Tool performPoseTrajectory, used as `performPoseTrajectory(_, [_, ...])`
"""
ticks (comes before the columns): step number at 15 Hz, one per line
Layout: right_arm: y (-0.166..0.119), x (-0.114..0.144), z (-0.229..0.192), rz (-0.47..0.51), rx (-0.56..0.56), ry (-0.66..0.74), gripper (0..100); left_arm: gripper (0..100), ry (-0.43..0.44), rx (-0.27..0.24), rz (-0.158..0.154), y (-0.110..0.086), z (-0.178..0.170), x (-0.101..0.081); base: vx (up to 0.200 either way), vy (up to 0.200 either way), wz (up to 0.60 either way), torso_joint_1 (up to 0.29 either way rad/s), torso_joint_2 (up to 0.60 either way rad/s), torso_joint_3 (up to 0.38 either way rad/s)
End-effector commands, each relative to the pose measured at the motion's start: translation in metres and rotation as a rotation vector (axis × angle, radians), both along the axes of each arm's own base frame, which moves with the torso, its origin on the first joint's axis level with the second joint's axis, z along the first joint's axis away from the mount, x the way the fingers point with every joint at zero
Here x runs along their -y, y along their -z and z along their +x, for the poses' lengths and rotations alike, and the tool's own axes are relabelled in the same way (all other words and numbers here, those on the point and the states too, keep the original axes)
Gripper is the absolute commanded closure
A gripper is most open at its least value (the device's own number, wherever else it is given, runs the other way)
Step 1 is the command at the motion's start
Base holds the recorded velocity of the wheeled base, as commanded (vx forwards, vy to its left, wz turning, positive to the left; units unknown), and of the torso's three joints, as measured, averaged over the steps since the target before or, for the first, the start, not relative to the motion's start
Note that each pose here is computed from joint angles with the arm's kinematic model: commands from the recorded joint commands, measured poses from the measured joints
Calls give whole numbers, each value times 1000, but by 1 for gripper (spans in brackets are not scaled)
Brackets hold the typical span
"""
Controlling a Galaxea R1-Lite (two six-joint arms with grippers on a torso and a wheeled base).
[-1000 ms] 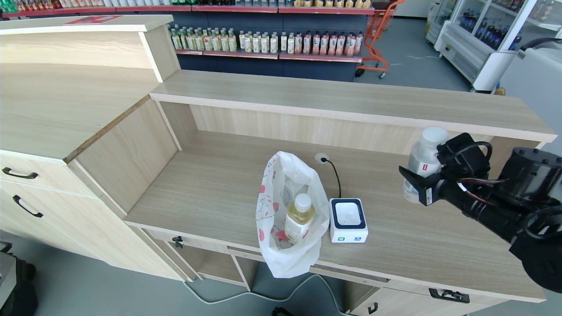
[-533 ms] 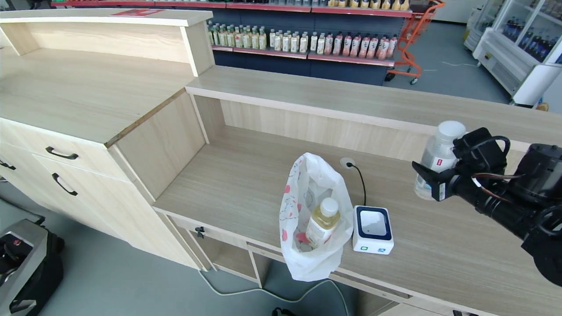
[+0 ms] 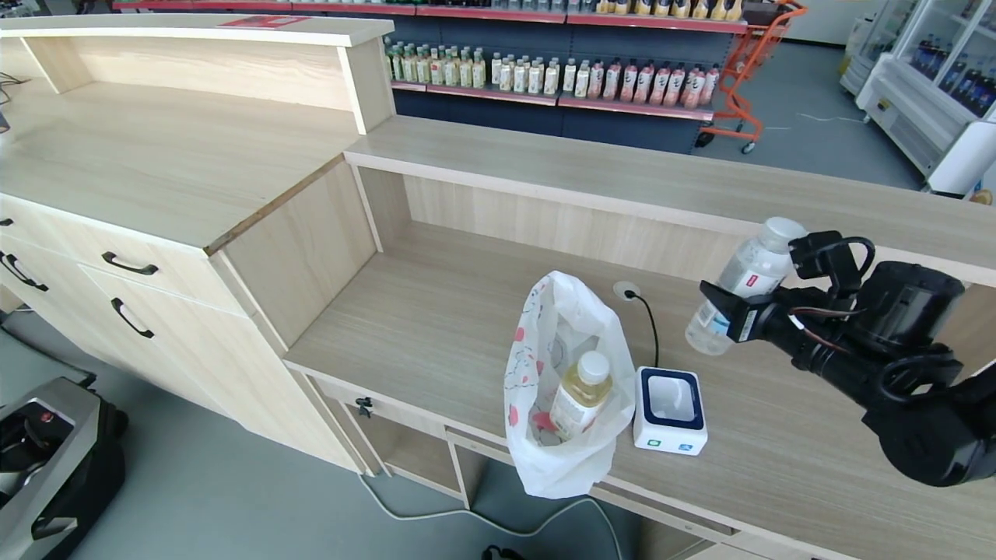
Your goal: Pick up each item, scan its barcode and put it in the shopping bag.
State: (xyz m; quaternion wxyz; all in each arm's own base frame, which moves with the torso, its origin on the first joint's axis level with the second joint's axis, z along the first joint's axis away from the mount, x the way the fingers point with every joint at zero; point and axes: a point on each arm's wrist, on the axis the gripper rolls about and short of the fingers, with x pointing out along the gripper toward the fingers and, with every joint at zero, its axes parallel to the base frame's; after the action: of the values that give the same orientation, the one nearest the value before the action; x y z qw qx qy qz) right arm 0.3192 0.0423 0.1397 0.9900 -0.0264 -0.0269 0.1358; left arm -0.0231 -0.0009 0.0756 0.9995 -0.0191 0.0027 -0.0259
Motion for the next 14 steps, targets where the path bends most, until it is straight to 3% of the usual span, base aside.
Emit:
performPoseTrajectory(1, [34, -17, 19, 2, -56, -110, 100, 0, 0, 0, 0, 0, 0, 0, 0, 0, 0, 0, 0, 0])
performPoseTrajectory(5, [58, -37, 35, -5, -42, -257, 100, 0, 0, 0, 0, 0, 0, 0, 0, 0, 0, 0, 0, 0])
performPoseTrajectory(10, [82, -40, 48, -16, -75, -258, 100, 0, 0, 0, 0, 0, 0, 0, 0, 0, 0, 0, 0, 0])
performPoseTrajectory(14, [84, -44, 60, -13, -45, -281, 100, 0, 0, 0, 0, 0, 0, 0, 0, 0, 0, 0, 0, 0])
